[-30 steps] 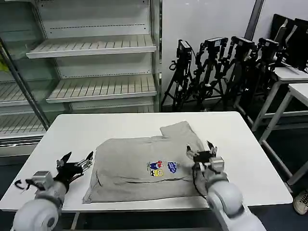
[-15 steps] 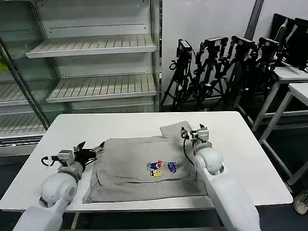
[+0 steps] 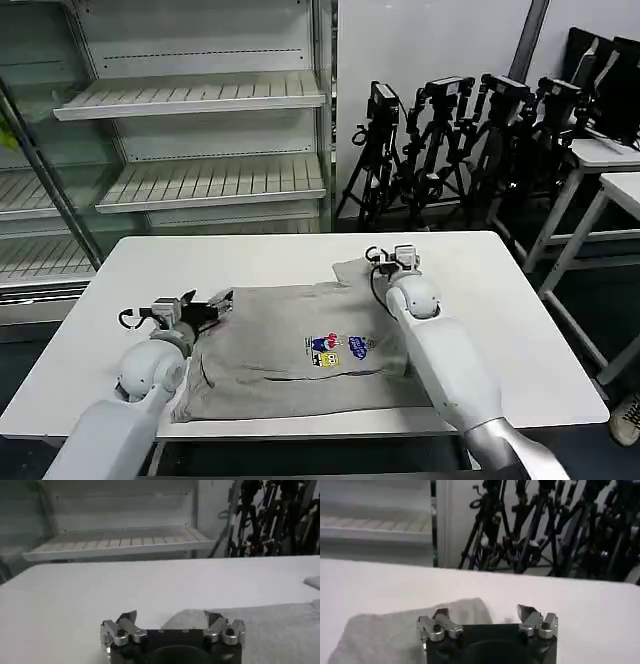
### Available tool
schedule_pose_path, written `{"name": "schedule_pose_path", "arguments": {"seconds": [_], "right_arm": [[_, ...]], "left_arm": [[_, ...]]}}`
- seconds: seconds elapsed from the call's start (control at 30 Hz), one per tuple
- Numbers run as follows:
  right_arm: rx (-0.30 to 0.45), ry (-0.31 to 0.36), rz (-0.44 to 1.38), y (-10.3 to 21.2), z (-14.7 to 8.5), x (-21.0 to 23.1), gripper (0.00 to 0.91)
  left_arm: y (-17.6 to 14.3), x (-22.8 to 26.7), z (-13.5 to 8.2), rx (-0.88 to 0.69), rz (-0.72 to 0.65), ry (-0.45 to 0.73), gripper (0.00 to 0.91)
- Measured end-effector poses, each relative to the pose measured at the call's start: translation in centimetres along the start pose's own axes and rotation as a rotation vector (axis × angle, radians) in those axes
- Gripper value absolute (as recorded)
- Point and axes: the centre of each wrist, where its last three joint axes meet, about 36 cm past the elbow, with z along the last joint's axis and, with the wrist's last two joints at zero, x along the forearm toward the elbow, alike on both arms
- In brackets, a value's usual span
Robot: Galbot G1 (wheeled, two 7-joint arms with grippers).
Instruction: Fold and organize the clothes.
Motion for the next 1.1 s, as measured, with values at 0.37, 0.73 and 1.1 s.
{"name": "schedule_pose_path", "arguments": {"seconds": [0.37, 0.73, 1.1], "right_arm": [[-0.001, 0.043, -0.014, 0.5, 0.8, -1.2, 0.000], [-0.013, 0.050, -0.020, 0.2, 1.7, -1.5, 0.000], [-0.043, -0.039, -0.027, 0.0, 1.8, -0.5, 0.000]], "left_arm": [[-0.4, -1.2, 1.1, 0.010, 0.007, 0.037, 0.040], [-0.3, -1.1, 1.3, 0.031, 0.016, 0.037, 0.040], [0.4, 0.0, -0.1, 0.042, 0.029, -0.016, 0.040]]}}
